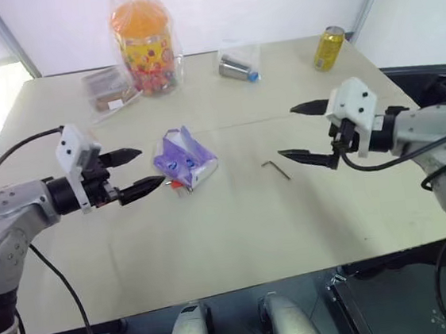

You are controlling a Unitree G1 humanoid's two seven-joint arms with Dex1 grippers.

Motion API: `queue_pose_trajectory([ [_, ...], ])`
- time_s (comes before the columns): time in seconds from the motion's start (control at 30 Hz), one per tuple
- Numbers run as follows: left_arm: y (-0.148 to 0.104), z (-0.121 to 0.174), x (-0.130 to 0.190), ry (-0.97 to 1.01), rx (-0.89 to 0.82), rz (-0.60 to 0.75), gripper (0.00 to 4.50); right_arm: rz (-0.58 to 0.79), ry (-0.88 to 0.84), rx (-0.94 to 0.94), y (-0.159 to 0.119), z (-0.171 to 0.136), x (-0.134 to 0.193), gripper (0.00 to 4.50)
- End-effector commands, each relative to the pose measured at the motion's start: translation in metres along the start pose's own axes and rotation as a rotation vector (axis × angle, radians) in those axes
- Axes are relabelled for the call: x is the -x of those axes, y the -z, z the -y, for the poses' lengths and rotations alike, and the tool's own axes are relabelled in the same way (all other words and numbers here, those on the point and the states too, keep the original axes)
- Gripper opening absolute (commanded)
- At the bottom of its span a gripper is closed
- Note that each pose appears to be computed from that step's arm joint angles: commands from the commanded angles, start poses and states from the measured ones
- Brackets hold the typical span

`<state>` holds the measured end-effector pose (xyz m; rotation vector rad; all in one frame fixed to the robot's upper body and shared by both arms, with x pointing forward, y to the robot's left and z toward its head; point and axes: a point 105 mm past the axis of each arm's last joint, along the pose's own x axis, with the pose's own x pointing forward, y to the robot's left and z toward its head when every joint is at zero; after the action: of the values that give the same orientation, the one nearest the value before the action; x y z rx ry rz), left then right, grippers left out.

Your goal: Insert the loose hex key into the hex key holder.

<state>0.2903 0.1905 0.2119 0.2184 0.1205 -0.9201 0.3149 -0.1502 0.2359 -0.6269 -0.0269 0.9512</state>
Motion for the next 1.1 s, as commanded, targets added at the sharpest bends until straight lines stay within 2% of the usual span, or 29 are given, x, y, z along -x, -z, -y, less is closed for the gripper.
queue_pose_trajectory([
  [0.03,0.003,-0.002,0.000,0.006,-0.051,-0.017,4.48,0.023,0.014,0.039,-0.013,0.000,0.008,4.50],
  [0.27,0.026,-0.014,-0.024,-0.014,-0.065,-0.042,4.48,0.025,0.022,0.033,-0.013,-0.004,0.006,4.50],
  [0.6,0.039,-0.023,-0.068,-0.006,-0.081,-0.021,4.48,0.010,0.068,0.025,-0.011,-0.009,0.014,4.50],
  [0.97,0.078,-0.039,-0.104,-0.028,-0.155,-0.135,4.48,-0.019,0.142,0.015,-0.012,-0.009,0.024,4.50],
  [1.0,0.079,-0.040,-0.106,-0.030,-0.160,-0.139,3.94,-0.018,0.147,0.012,-0.013,-0.008,0.024,4.50],
  [1.03,0.079,-0.041,-0.107,-0.029,-0.162,-0.138,3.64,-0.017,0.150,0.009,-0.013,-0.008,0.024,4.50],
  [1.1,0.078,-0.041,-0.111,-0.029,-0.156,-0.124,2.58,-0.019,0.154,0.008,-0.013,-0.008,0.024,4.50],
])
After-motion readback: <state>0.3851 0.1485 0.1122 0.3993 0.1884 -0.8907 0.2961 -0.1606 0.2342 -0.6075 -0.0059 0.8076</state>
